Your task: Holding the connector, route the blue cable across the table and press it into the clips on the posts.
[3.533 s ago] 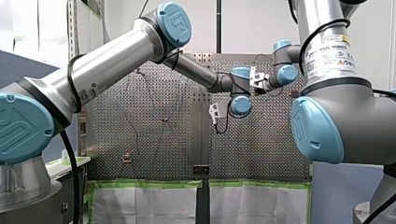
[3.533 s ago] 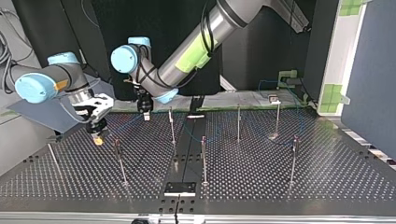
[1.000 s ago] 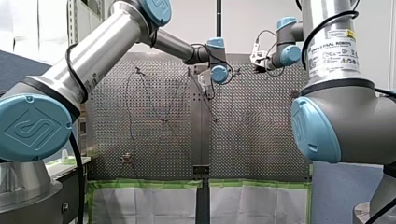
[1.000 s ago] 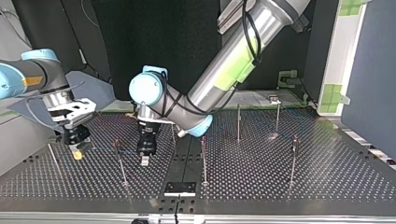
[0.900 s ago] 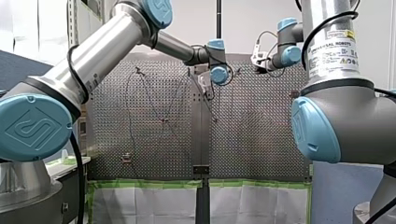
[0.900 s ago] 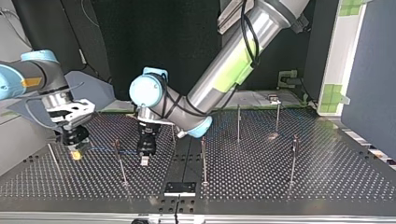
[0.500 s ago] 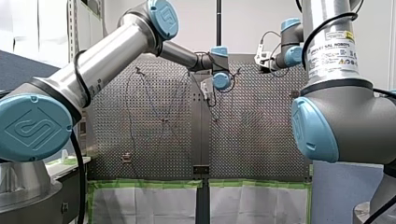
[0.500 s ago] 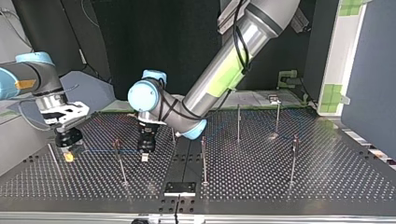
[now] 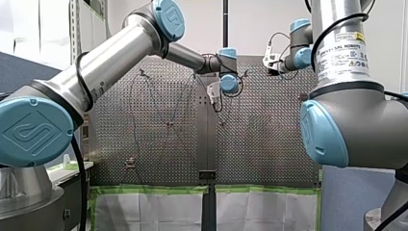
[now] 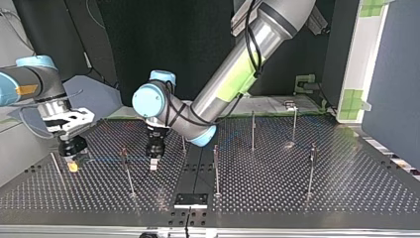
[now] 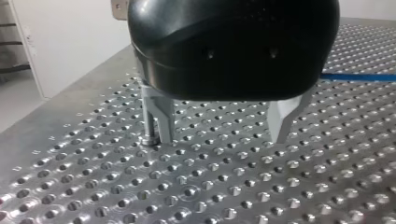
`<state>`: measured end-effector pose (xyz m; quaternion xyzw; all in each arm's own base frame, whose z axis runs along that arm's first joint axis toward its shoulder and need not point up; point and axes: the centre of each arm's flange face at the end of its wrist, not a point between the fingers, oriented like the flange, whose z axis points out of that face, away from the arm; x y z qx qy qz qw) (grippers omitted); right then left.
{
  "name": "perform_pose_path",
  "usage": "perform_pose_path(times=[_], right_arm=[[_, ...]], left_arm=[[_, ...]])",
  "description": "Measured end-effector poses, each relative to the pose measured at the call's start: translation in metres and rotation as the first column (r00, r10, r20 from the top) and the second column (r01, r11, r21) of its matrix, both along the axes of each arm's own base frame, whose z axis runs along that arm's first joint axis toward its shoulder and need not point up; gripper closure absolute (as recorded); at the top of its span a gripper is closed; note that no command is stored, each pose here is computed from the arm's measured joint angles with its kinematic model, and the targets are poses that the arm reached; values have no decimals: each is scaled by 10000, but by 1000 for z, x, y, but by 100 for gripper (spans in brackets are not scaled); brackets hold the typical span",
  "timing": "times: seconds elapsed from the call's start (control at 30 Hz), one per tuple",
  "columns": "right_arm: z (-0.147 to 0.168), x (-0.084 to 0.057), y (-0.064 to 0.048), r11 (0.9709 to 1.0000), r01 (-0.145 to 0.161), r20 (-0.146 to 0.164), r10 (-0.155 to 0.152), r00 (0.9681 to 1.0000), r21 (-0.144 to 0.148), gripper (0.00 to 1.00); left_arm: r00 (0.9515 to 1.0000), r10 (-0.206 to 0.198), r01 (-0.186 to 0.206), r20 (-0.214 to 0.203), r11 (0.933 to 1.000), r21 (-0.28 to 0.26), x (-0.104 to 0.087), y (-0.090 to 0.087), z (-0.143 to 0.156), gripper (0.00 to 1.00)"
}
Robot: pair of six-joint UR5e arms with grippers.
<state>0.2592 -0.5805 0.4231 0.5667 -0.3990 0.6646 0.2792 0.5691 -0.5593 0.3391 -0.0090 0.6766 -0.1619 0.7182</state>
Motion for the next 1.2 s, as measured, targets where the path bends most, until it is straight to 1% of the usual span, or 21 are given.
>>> perform_pose_path(times=[0.17, 0.33, 0.43, 0.53, 0.67, 0.8, 0.9, 1.03, 1.2], right_arm=[[0, 0, 0, 10000, -24, -19, 24, 10000, -9, 100], [-1, 0, 0, 10000, -27, -27, 27, 10000, 6, 100], [-1, 0, 0, 10000, -28, -31, 28, 10000, 9, 100], [-1, 0, 0, 10000, -28, -37, 28, 10000, 8, 100], [-1, 1, 1, 10000, -39, -50, 39, 10000, 11, 100], [-1, 2, 1, 10000, -51, -62, 52, 10000, 7, 100], [-1, 2, 1, 10000, -55, -67, 55, 10000, 11, 100], [-1, 2, 1, 10000, -51, -71, 51, 10000, 15, 100], [-1, 1, 1, 10000, -37, -72, 37, 10000, 20, 100]], left_arm=[[9993, 158, -153, -348, 9997, 164, -6, 1, -3, 0], [9965, 359, -345, -749, 9992, 200, -16, 3, -2, 0], [9945, 402, -383, -970, 9990, 219, -27, 4, 2, 0], [9937, 309, -286, -1078, 9993, 230, -40, 4, 8, 0], [9956, -57, 62, -939, 10000, 47, -55, 2, 20, 0], [9968, -451, 438, -657, 9988, -201, -72, -3, 34, 0], [9970, -643, 626, -441, 9973, -387, -88, -8, 44, 0], [9969, -751, 736, -219, 9953, -623, -112, -14, 56, 0], [9971, -760, 762, 64, 9923, -975, -143, -20, 70, 0]])
